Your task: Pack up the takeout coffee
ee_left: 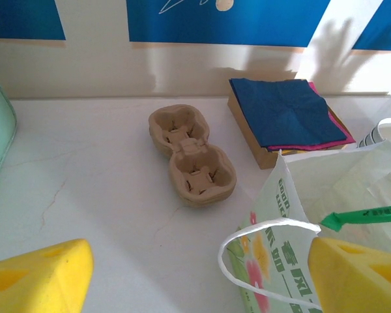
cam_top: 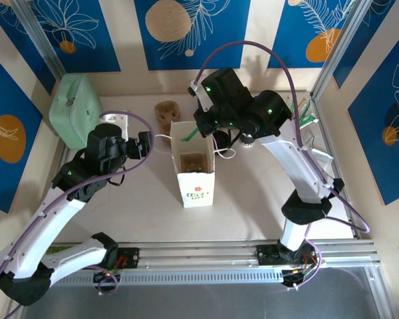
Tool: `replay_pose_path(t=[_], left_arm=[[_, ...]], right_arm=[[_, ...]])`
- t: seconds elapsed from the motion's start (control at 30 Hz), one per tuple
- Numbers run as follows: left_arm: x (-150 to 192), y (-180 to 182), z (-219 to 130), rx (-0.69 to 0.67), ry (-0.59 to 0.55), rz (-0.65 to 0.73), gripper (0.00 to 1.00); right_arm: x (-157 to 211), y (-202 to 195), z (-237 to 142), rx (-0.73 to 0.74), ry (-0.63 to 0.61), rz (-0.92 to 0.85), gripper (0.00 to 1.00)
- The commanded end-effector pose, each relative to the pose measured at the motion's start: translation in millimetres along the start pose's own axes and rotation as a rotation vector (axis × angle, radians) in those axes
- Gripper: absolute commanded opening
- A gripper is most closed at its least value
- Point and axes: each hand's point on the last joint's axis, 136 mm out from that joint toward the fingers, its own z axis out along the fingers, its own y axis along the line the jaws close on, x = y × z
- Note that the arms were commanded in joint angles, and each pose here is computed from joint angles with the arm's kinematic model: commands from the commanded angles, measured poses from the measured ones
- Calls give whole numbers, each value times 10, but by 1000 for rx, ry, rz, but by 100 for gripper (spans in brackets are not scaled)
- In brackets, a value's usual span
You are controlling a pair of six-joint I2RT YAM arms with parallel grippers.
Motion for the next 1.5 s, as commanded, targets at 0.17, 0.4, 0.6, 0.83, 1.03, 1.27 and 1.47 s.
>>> replay_pose_path(t=[0.17,0.4,0.6,0.83,1.03,1.27,1.47], left_arm=[[-43,103,-61,-27,-27,-15,86],[-20,87,-43,-18,-19,-20,86],[-6,100,-58,-20,-18,-22,86],[-6,108,-56,-23,-19,-25,86],[14,103,-42,-22,-13,-23,86],[9,98,-38,-21,-12,-26,86],[-9,98,-58,-18,-17,-28,86]], right_arm=[[-9,96,219,-12,47,-5,0],[45,143,451,-20,94,-9,0],[85,157,652,-29,129,-2,0],[173,199,897,-30,180,-2,0],[270,253,1071,-44,227,0,0],[312,297,1151,-54,247,2,6],[261,293,1063,-60,227,7,22]])
